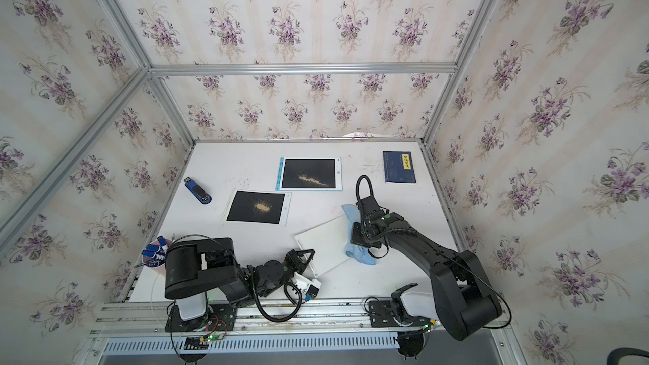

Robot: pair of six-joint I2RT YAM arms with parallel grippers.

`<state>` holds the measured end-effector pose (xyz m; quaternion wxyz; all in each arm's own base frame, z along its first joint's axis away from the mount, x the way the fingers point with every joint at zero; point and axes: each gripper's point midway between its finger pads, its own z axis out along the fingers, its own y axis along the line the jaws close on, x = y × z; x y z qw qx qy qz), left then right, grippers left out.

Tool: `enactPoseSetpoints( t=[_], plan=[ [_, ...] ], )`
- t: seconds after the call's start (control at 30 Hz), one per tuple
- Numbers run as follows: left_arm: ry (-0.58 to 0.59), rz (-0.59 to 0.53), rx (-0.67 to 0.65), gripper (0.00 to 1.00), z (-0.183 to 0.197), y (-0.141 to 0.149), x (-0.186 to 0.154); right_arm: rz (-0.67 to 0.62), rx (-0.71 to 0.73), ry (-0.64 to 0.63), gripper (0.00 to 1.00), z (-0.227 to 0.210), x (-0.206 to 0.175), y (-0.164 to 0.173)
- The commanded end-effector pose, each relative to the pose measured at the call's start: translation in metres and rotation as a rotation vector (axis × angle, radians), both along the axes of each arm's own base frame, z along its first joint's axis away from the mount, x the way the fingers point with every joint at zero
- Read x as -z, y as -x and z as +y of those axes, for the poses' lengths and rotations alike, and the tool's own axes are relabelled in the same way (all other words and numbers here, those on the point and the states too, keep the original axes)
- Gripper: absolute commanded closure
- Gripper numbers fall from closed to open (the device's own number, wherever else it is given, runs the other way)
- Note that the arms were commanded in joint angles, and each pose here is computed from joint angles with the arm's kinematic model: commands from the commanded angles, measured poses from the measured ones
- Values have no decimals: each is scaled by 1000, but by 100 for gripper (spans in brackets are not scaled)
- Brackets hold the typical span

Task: Wipe the drawing tablet
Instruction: Wipe the dirt from the drawing tablet.

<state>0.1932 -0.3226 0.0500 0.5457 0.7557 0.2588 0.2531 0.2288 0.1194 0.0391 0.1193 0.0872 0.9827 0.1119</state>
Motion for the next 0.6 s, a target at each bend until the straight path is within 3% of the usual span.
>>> enactPoseSetpoints(
  t=[0.0,0.13,0.2,0.4,0.57],
  plan=[
    [31,-25,-32,100,2,-5,-10,-1,108,189,100,-36,-5,-3],
    [28,-29,-33,100,2,-6,-11,-24,111,222,100,-38,-21,-15],
    [28,-29,-32,100,2,-5,-11,-76,92,178,100,-29,-36,-25],
    [22,-26,-34,100,2,-6,-8,-201,-281,-349,100,84,-91,-33],
    [23,-28,-34,100,2,-6,-9,-87,-643,-506,100,182,-99,11]
  ],
)
